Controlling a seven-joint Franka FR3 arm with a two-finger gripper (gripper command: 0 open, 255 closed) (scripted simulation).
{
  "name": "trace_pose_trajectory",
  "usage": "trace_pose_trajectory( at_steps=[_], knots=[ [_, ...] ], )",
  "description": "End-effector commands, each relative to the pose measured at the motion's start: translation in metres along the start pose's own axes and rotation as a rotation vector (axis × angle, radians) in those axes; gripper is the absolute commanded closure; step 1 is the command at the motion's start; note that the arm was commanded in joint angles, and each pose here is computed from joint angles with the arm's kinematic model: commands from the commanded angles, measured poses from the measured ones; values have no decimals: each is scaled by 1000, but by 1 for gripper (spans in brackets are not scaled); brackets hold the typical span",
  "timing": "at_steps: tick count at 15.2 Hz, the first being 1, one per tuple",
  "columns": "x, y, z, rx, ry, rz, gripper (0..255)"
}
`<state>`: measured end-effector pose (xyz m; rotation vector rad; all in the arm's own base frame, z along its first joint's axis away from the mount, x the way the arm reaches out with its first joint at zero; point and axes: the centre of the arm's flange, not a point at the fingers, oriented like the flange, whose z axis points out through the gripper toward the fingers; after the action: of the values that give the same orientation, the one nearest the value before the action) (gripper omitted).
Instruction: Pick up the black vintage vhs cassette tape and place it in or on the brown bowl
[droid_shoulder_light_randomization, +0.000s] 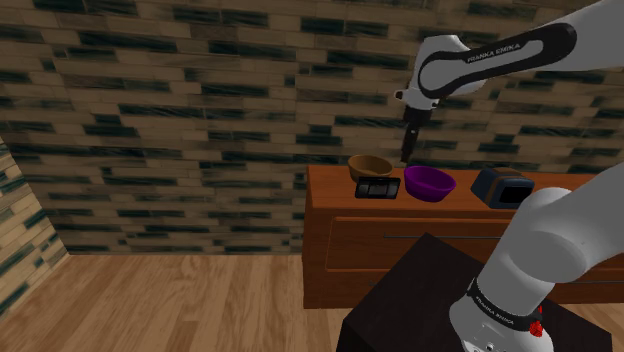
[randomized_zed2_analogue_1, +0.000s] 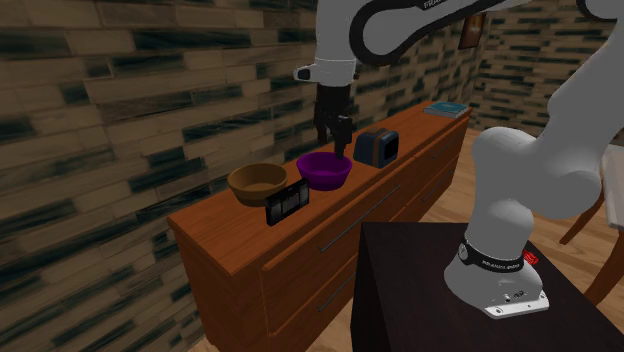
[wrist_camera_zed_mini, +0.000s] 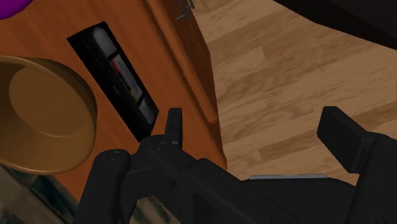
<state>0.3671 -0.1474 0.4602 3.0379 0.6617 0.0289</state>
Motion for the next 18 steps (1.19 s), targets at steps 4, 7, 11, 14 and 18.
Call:
trace_pose_trajectory(
  at_steps=[4,7,11,14,18],
  knots=[
    [11,46,49,9,3,-118,0],
    [18,73,78,15,5,-187,0],
    [31,107,117,24,7,-279,0],
    [43,132,146,30,8,-348,0],
    [59,160,181,38,10,-429,0]
  ],
)
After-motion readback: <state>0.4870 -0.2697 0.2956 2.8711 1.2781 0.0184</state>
